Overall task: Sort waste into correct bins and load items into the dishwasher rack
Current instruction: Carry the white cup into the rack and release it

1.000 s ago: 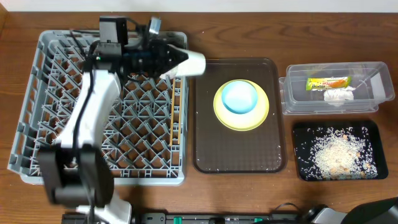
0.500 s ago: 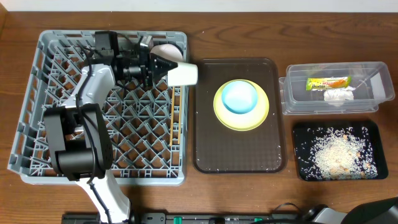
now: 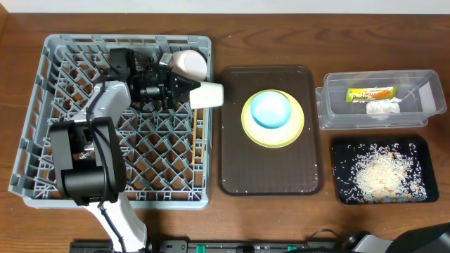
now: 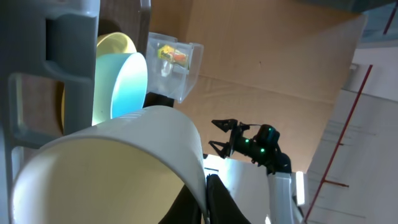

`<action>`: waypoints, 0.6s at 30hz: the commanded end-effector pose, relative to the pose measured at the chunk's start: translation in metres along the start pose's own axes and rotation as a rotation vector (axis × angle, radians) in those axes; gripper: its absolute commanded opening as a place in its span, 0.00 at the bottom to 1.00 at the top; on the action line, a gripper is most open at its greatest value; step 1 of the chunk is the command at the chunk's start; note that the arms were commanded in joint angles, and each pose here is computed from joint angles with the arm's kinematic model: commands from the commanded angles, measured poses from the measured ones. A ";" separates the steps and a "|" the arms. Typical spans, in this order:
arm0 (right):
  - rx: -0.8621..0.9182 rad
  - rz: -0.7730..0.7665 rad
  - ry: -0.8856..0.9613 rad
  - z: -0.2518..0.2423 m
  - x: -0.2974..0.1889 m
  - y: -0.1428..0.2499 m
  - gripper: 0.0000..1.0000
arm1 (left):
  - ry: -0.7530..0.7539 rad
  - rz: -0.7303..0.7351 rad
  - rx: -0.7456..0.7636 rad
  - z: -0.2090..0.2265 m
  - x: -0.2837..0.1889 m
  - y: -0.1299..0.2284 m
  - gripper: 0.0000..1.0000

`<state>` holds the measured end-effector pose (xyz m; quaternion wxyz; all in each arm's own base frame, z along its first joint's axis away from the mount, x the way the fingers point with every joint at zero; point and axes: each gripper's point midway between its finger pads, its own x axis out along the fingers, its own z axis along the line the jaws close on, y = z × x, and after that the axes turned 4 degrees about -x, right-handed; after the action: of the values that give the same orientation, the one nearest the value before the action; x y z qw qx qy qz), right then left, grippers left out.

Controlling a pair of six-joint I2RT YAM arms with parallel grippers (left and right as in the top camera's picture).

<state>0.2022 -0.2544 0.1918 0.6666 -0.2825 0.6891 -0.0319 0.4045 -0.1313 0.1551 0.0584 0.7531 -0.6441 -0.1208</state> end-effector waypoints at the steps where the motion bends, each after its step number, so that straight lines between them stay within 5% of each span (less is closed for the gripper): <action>1: 0.024 -0.009 0.010 -0.004 -0.002 -0.001 0.99 | -0.143 -0.093 0.023 0.032 -0.003 -0.013 0.13; 8: 0.024 -0.009 0.010 -0.004 -0.002 -0.001 0.99 | -0.243 -0.181 0.017 0.050 -0.016 -0.028 0.17; 13: 0.024 -0.009 0.010 -0.004 -0.002 -0.001 0.99 | -0.243 -0.208 0.015 0.050 -0.026 -0.032 0.32; 18: 0.024 -0.009 0.010 -0.004 -0.002 -0.001 0.99 | -0.233 -0.244 0.025 0.043 -0.041 -0.038 0.64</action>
<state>0.2021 -0.2543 0.1918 0.6665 -0.2824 0.6892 -0.0318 0.4205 -0.0948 0.1094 -0.0334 0.7984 -0.5668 -0.2006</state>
